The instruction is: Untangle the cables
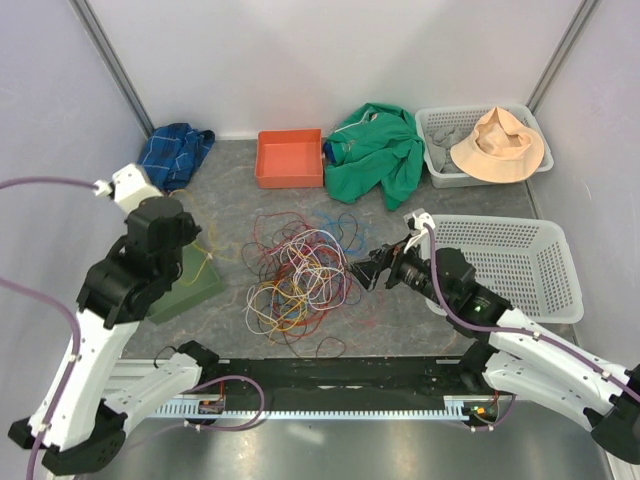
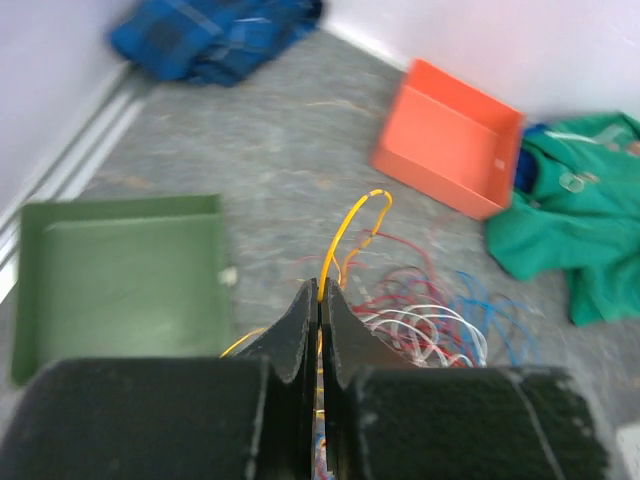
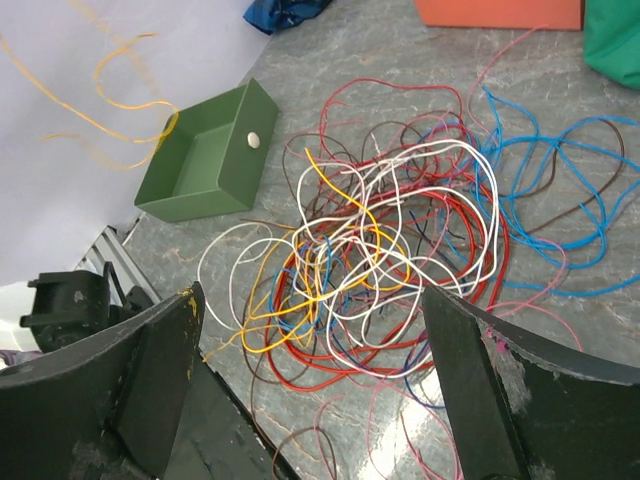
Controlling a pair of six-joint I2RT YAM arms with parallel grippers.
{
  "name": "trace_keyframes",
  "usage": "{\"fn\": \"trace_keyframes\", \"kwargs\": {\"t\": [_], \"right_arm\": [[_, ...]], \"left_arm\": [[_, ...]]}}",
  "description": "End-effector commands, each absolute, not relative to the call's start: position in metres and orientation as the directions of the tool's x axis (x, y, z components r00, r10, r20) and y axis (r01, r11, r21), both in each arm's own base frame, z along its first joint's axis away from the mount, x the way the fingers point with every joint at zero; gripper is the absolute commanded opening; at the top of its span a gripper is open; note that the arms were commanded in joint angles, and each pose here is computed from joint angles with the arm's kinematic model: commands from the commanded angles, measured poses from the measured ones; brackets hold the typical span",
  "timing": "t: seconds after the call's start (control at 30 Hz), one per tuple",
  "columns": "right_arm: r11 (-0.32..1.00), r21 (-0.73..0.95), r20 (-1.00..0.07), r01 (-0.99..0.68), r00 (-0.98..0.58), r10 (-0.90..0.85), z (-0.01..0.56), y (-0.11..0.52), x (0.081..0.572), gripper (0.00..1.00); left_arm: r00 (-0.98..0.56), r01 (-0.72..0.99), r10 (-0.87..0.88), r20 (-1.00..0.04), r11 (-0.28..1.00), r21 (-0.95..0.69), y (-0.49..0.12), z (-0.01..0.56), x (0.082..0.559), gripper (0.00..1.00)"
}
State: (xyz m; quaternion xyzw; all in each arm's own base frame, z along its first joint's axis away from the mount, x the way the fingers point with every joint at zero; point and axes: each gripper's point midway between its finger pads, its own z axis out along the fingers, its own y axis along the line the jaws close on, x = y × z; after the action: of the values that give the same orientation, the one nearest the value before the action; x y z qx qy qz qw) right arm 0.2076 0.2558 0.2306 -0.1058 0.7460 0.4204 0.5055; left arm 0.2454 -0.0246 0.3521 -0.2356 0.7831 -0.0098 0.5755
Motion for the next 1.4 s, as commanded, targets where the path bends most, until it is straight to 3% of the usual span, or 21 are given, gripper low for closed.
{"fn": "trace_keyframes", "kwargs": {"t": [0.0,0.2,0.47,0.77,1.0,1.13,1.37], "right_arm": [[0.634,0.516,-0.842,-0.577,-0.479,0.249,0.218,0.254,0.205,0.98],[0.609,0.535,-0.831,-0.585,-0.496,0.253,0.214,0.259,0.202,0.98],[0.592,0.540,-0.830,-0.598,-0.496,0.256,0.216,0.258,0.197,0.98],[0.597,0.541,-0.827,-0.592,-0.504,0.250,0.204,0.256,0.195,0.98],[0.577,0.550,-0.822,-0.604,-0.516,0.243,0.204,0.261,0.193,0.98],[0.583,0.549,-0.821,-0.599,-0.516,0.243,0.200,0.258,0.192,0.98],[0.584,0.544,-0.825,-0.603,-0.510,0.242,0.201,0.261,0.195,0.98]], "left_arm": [[-0.146,-0.556,-0.441,-0.886,0.777,-0.295,0.017,0.332,0.225,0.02],[-0.149,-0.700,-0.451,-0.880,0.676,-0.228,0.046,0.301,0.221,0.02],[-0.234,-0.795,-0.645,-0.727,0.558,-0.239,0.076,0.225,0.245,0.02],[-0.203,-0.827,-0.647,-0.735,0.515,-0.225,0.095,0.215,0.233,0.02],[-0.208,-0.893,-0.701,-0.682,0.420,-0.159,0.113,0.168,0.224,0.02],[-0.130,-0.862,-0.761,-0.636,0.404,-0.307,0.104,0.191,0.239,0.02],[-0.006,-0.725,-0.749,-0.663,0.460,-0.513,0.092,0.308,0.257,0.02]]}}
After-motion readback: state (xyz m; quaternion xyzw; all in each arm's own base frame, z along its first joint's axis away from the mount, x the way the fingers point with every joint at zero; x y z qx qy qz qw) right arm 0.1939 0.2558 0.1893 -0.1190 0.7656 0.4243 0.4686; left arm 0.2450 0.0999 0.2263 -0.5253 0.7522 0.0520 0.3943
